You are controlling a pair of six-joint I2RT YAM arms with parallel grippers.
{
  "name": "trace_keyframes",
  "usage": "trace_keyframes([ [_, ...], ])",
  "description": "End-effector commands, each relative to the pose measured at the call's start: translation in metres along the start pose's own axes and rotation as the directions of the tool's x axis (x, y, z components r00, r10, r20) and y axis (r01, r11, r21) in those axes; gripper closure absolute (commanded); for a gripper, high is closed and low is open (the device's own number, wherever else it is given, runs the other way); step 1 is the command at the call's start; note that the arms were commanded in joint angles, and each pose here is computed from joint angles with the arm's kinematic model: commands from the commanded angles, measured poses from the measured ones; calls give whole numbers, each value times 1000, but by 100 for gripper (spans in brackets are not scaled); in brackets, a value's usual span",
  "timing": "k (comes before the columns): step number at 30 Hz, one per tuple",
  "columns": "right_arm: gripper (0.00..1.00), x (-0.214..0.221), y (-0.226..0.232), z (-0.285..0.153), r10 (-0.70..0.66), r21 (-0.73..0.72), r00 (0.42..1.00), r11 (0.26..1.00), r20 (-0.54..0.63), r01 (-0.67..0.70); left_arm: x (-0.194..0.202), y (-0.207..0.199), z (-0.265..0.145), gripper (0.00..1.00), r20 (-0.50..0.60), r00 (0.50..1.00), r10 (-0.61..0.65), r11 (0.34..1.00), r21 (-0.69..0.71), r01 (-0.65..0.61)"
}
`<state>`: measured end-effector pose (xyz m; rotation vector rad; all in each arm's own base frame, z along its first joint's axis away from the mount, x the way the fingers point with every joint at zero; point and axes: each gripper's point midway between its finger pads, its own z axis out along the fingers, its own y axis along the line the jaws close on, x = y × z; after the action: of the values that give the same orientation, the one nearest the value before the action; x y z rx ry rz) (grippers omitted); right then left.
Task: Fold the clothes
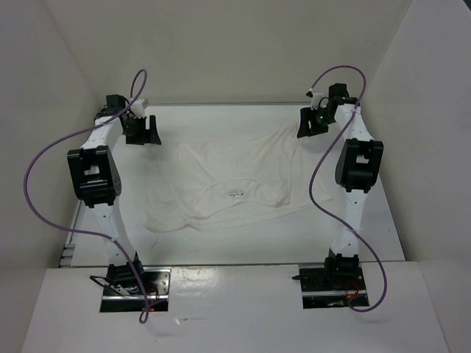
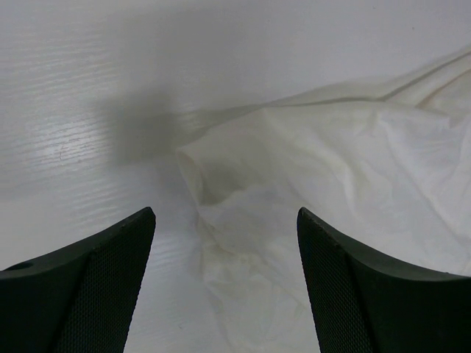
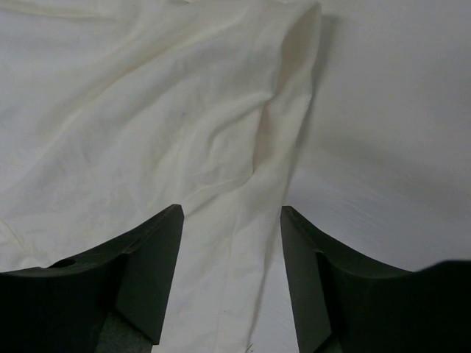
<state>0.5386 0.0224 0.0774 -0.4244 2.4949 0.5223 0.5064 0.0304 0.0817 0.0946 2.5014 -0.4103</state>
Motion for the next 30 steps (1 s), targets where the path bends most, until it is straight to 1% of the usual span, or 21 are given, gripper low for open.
trace_keyframes([
  [1, 39, -7, -5, 6, 16, -30, 1000, 999, 27, -16, -13, 8, 6, 16, 32, 999, -16, 1000, -17, 16],
  [2, 40, -10, -6, 5, 12, -28, 999, 1000, 34, -11, -7, 9, 10, 16, 12, 1000, -25, 1000, -14, 26],
  [4, 42, -5, -6, 11, 23, -42, 1000, 999, 19, -22, -4, 10, 14, 16, 3, 999, -40, 999, -13, 40],
  [6, 42, -1, -7, 15, 28, -45, 1000, 999, 10, -28, -1, 11, 17, 19, -5, 999, -44, 999, -12, 44],
  [9, 42, 1, -6, 18, 34, -56, 999, 998, 4, -33, 4, 13, 19, 21, -16, 999, -48, 999, -22, 48],
  [15, 42, 3, -6, 17, 38, -58, 999, 998, -4, -38, 15, 15, 28, 30, -49, 997, -63, 998, -18, 62],
  [19, 42, 3, -6, 17, 38, -58, 999, 998, -4, -38, 19, 15, 29, 46, -58, 996, -67, 998, -18, 66],
  [20, 42, 6, -5, 19, 42, -61, 999, 997, -12, -43, 19, 15, 29, 56, -58, 996, -67, 998, -18, 66],
  [23, 42, 8, -4, 17, 45, -62, 999, 997, -16, -46, 26, 15, 31, 75, -74, 994, -74, 997, -16, 73],
  [24, 42, 11, -4, 19, 50, -64, 998, 997, -24, -51, 27, 14, 29, 85, -75, 995, -65, 998, -16, 64],
  [25, 42, 11, -4, 19, 50, -64, 998, 997, -24, -52, 23, 13, 25, 90, -64, 996, -60, 998, -17, 59],
  [28, 42, 6, -3, 16, 41, -60, 999, 997, -9, -42, 28, 11, 19, 100, -70, 996, -63, 998, -27, 61],
  [30, 42, 6, 1, 18, 25, -65, 1000, 998, -11, -25, 30, 17, 15, 100, -70, 995, -72, 997, -43, 69],
])
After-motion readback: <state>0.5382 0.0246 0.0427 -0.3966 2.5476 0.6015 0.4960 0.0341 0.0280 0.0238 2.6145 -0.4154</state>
